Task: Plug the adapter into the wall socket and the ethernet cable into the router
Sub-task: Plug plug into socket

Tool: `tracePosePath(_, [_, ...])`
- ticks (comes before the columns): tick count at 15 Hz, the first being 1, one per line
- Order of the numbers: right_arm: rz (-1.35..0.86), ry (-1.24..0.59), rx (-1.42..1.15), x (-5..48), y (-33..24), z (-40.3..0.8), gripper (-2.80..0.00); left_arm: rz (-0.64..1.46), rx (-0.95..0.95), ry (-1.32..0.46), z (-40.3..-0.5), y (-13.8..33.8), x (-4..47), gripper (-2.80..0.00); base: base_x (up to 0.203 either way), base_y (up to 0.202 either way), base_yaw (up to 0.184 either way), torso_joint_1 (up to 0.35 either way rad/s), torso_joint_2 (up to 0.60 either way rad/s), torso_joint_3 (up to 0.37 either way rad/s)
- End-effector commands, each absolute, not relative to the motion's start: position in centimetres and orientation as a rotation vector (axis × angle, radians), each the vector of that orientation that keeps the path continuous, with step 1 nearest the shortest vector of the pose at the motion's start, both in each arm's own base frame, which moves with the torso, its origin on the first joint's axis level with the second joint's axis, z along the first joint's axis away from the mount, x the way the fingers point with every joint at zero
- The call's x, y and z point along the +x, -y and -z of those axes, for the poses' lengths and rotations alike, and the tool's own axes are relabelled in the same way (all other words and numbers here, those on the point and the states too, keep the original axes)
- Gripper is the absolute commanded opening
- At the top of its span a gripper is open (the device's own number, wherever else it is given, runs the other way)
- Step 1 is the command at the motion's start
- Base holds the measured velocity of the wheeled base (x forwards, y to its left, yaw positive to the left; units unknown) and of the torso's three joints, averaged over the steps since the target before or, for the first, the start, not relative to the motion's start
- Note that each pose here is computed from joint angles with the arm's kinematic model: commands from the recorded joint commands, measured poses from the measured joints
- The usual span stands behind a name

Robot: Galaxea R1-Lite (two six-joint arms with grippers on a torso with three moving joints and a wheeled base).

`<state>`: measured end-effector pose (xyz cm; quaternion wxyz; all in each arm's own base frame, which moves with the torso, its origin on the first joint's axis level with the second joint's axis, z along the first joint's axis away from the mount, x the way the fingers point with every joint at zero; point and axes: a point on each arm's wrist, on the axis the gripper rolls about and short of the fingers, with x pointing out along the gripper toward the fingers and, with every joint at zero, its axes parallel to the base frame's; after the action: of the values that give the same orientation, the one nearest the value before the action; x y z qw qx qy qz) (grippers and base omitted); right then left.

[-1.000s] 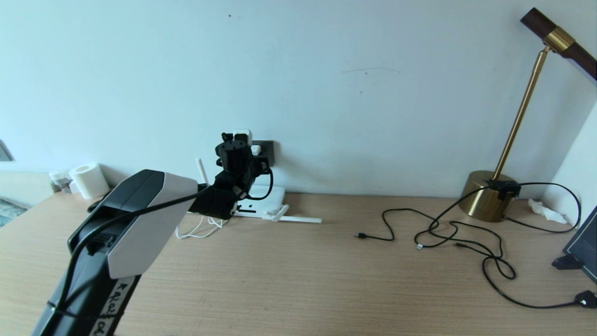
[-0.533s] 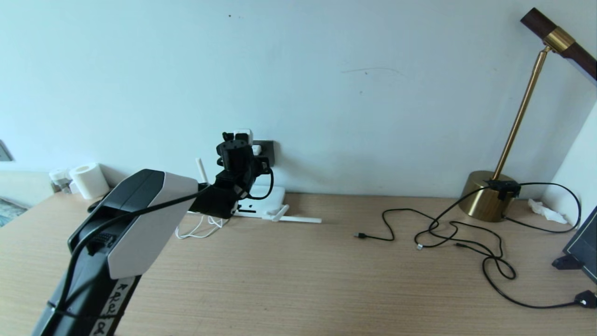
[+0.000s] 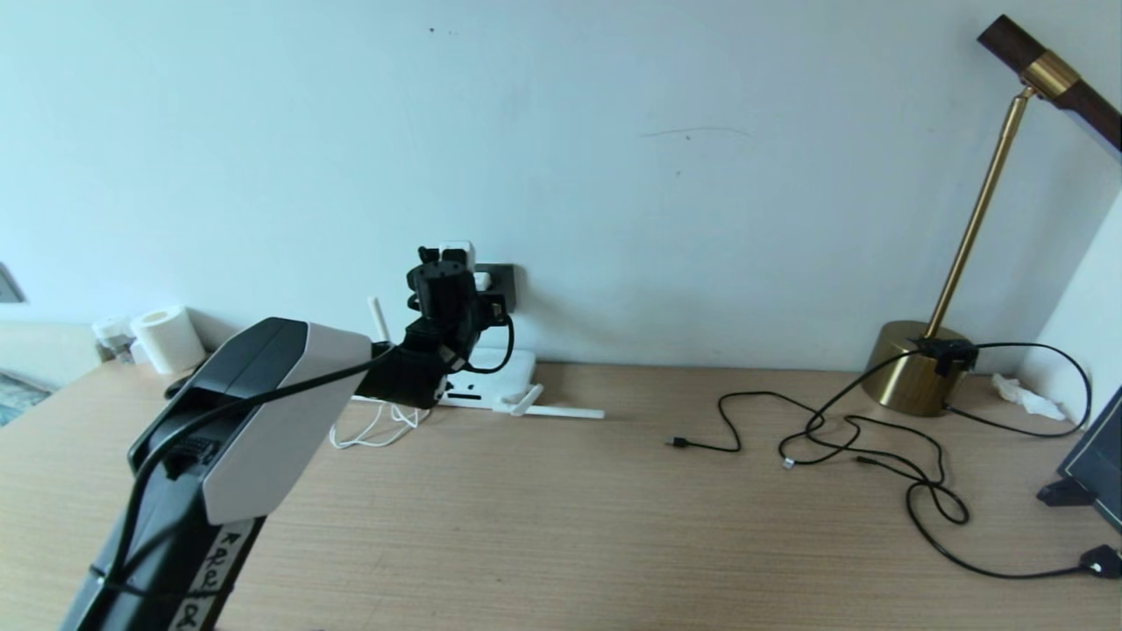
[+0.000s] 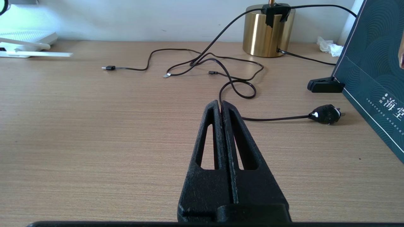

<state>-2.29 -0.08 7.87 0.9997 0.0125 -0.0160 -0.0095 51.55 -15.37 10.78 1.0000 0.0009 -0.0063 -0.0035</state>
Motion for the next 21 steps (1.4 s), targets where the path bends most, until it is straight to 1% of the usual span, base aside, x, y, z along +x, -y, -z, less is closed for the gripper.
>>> tracePosePath(1, [0.018, 0.022, 0.025, -2.2, 0.1, -7.6, -2.80, 0.006, 0.000, 0.022, -11.1, 15.1, 51.6, -2.80, 0.000, 0.000, 0.000, 0.000, 0.00, 0.000])
tracePosePath(21, [0.019, 0.022, 0.025, -2.2, 0.1, -7.6, -2.80, 0.009, 0.007, -0.001, -10.7, 13.9, 51.3, -2.80, 0.000, 0.000, 0.000, 0.000, 0.00, 0.000])
